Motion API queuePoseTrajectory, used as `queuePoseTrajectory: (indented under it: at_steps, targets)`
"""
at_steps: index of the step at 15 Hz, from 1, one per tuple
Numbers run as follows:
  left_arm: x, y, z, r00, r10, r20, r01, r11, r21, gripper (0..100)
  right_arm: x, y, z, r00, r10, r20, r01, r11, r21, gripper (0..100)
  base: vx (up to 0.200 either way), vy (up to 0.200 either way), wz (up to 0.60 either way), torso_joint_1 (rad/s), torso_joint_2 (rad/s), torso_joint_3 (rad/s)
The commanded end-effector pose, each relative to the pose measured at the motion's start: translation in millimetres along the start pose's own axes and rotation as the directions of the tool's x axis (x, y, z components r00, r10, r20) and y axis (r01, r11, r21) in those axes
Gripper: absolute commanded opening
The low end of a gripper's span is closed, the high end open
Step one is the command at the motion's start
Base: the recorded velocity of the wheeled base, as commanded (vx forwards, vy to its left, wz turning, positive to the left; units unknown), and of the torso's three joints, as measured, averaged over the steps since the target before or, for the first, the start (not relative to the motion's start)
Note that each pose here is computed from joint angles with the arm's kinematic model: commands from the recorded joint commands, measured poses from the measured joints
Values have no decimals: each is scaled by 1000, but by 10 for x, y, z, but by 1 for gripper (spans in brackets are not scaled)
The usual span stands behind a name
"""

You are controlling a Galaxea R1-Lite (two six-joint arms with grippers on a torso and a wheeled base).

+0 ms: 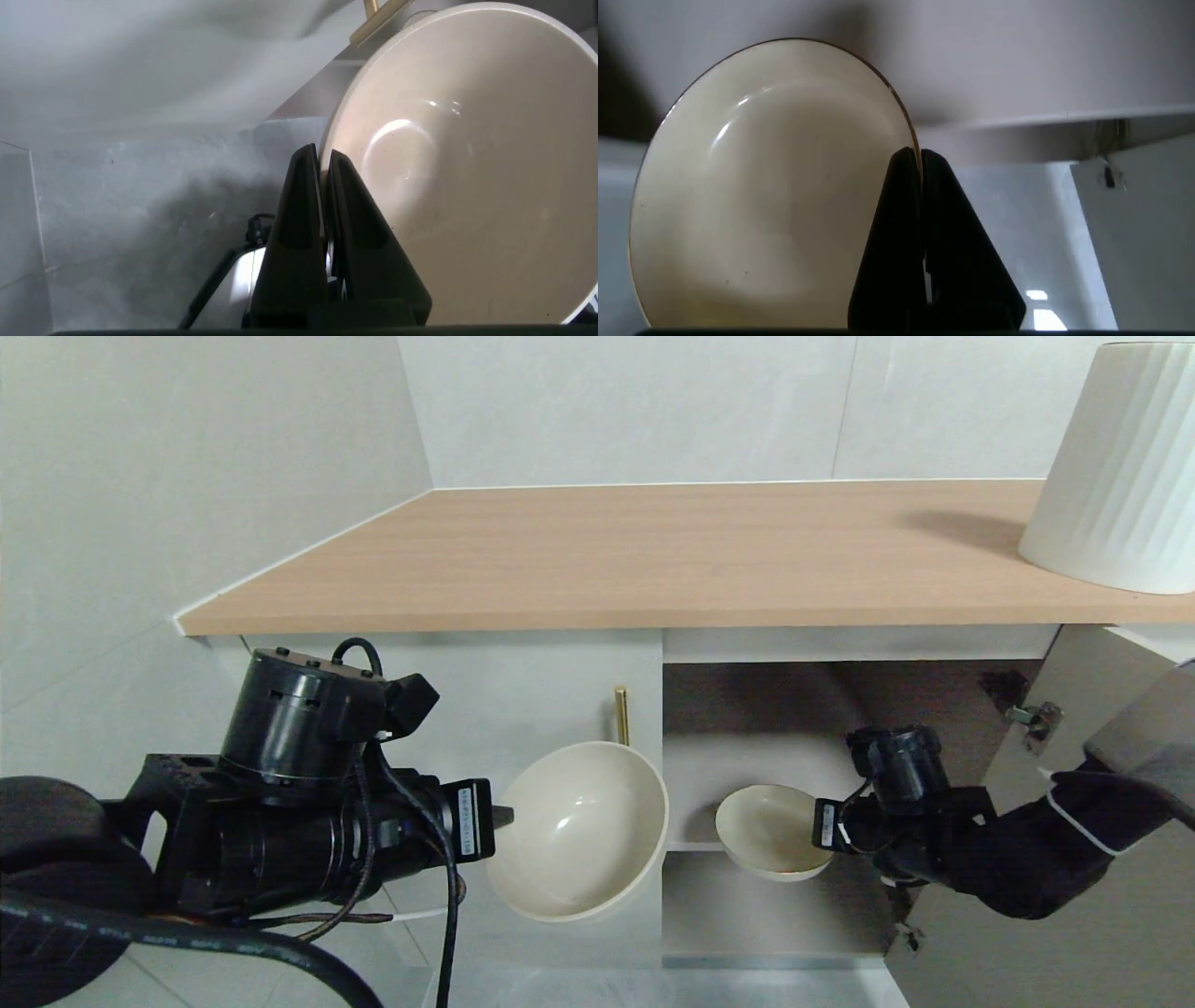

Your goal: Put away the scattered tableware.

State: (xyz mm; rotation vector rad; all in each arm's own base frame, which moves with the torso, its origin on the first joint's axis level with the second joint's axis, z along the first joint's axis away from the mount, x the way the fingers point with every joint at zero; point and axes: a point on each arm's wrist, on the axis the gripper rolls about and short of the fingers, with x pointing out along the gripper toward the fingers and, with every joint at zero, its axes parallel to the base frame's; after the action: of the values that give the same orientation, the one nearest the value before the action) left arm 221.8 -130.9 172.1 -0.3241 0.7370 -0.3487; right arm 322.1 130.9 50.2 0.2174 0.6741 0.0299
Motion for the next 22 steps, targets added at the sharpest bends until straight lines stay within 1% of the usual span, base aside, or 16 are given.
queuePoseTrajectory:
  at_steps: [1, 2, 3, 5, 8, 10, 17, 22]
  targets:
    - [3, 0, 1, 1000, 0, 0, 0, 1000, 0, 0, 281, -54, -190, 998, -56, -14, 56, 998, -8, 0, 0, 0, 0, 0, 0, 0]
    - [3, 0, 1, 1000, 0, 0, 0, 1000, 0, 0, 302, -56, -186, 998, -63, -1, 63, 998, -6, 0, 0, 0, 0, 0, 0, 0]
    - [3, 0, 1, 1000, 0, 0, 0, 1000, 0, 0, 411, -111, -200, 996, -87, 28, 87, 996, 7, 0, 0, 0, 0, 0, 0, 0]
    - [3, 0, 1, 1000, 0, 0, 0, 1000, -1, 0, 545, -151, -221, 994, -107, 31, 107, 994, 16, 0, 0, 0, 0, 0, 0, 0]
    - [25, 4, -6, 1000, 4, -7, -4, 1000, -1, 0, 735, -174, -208, 983, -170, 62, 169, 985, 29, 0, 0, 0, 0, 0, 0, 0]
    - [30, 5, -7, 1000, 4, -8, -4, 1000, -1, 0, 786, -186, -180, 982, -176, 72, 173, 984, 37, 0, 0, 0, 0, 0, 0, 0]
    - [48, 8, -13, 1000, 9, -13, -9, 1000, -4, 0, 1020, -201, 2, 958, -239, 158, 226, 969, 98, 0, 0, 0, 0, 0, 0, 0]
    - [43, 8, -11, 1000, 9, -11, -9, 1000, -6, 0, 1095, -208, 63, 953, -245, 176, 228, 967, 111, 0, 0, 0, 0, 0, 0, 0]
